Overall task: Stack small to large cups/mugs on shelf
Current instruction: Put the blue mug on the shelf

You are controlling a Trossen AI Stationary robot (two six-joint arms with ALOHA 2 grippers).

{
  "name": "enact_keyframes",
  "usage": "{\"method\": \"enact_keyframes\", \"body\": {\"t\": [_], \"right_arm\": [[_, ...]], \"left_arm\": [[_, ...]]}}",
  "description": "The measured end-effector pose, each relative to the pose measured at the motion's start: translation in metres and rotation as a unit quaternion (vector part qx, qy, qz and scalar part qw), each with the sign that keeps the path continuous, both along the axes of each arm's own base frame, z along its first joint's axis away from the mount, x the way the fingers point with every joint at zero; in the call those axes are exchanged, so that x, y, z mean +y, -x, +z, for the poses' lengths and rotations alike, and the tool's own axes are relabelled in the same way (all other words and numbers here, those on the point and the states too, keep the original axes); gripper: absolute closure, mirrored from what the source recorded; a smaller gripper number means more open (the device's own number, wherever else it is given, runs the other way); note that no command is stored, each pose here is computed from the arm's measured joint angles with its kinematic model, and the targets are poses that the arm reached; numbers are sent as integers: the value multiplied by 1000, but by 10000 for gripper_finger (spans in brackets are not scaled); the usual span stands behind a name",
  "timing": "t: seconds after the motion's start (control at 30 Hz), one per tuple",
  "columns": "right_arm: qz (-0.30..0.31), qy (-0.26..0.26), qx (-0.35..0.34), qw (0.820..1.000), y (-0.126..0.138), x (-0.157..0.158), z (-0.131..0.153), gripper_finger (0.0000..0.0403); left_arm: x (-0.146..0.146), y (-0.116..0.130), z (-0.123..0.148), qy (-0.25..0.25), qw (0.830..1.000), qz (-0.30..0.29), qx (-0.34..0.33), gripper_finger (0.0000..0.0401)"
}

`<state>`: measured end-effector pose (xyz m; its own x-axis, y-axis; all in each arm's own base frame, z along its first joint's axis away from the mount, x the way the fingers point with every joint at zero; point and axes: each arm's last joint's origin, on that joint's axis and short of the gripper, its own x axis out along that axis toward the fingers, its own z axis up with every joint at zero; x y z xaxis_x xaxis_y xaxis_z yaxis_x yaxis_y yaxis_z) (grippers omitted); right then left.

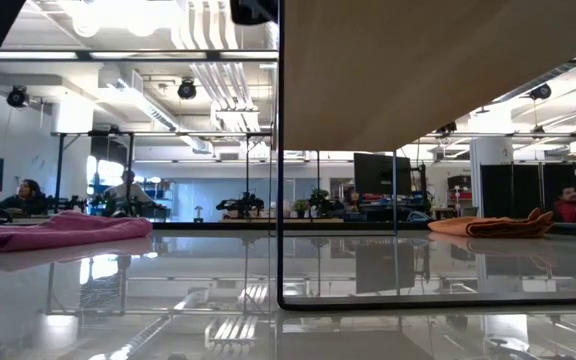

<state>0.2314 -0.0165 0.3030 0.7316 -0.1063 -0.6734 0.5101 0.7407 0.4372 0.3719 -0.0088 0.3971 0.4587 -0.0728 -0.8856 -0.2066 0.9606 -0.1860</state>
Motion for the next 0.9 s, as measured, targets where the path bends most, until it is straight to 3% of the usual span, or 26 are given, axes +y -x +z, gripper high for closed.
{"method": "enact_keyframes", "body": {"t": [0.13,0.3,0.53,0.9], "right_arm": [[13,-12,2,1000,-2,1,-2,374],[26,-20,13,999,0,6,-3,374],[45,-28,43,998,11,15,-3,374],[64,-31,31,997,13,24,1,374]], "left_arm": [[-3,-4,-15,12,1000,7,21,315],[-7,-16,-21,43,999,-4,-19,315],[-7,-25,-30,43,998,-4,-42,315],[4,-22,-27,33,998,15,-46,315]]}}
